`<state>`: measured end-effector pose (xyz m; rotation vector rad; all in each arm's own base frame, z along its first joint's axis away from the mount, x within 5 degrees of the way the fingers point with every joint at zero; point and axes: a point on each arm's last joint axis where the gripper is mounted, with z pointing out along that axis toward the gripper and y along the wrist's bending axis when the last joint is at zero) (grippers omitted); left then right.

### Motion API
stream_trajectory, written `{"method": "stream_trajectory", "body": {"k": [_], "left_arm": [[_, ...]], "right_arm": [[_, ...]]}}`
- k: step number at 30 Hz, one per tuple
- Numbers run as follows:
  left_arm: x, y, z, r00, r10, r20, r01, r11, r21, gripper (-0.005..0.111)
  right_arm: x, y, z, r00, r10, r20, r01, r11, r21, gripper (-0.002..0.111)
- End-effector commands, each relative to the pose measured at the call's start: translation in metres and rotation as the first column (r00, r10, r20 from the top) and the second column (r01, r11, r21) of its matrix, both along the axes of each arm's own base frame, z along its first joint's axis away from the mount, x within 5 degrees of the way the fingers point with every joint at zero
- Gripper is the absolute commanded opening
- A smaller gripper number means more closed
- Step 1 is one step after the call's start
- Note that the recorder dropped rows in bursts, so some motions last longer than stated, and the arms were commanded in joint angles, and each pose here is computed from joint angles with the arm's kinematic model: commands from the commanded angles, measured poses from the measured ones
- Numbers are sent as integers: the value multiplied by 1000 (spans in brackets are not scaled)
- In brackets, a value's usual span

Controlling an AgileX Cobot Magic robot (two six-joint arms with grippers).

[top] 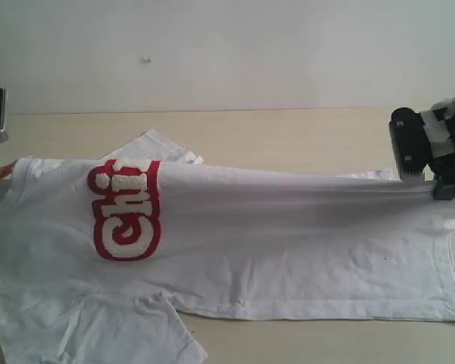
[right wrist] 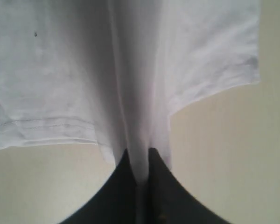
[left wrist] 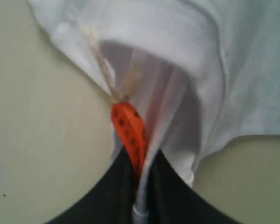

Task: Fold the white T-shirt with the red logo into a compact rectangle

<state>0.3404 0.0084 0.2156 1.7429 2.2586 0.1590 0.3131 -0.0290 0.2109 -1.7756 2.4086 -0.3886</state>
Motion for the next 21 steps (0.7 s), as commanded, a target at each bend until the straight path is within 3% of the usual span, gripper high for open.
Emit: {"method": "stream_trajectory", "body": {"k": [1,9,16,21], "left_arm": [[-7,27,12,996,92,21,-92,996,1,0],[-16,4,36,995,70,77,-64,996,-68,0],[-34,1,80,972,75,222,-59,995,-80,0],[-50,-2,115,957,84,276,-56,993,-107,0]], "right_arm": [[-6,-17,17,999,-24,31,26,998,-63,0],[-14,-12,45,990,-27,140,32,999,-38,0],[-18,1,100,957,-65,284,32,993,118,0],[-31,4,127,970,-62,236,30,990,135,0]]}}
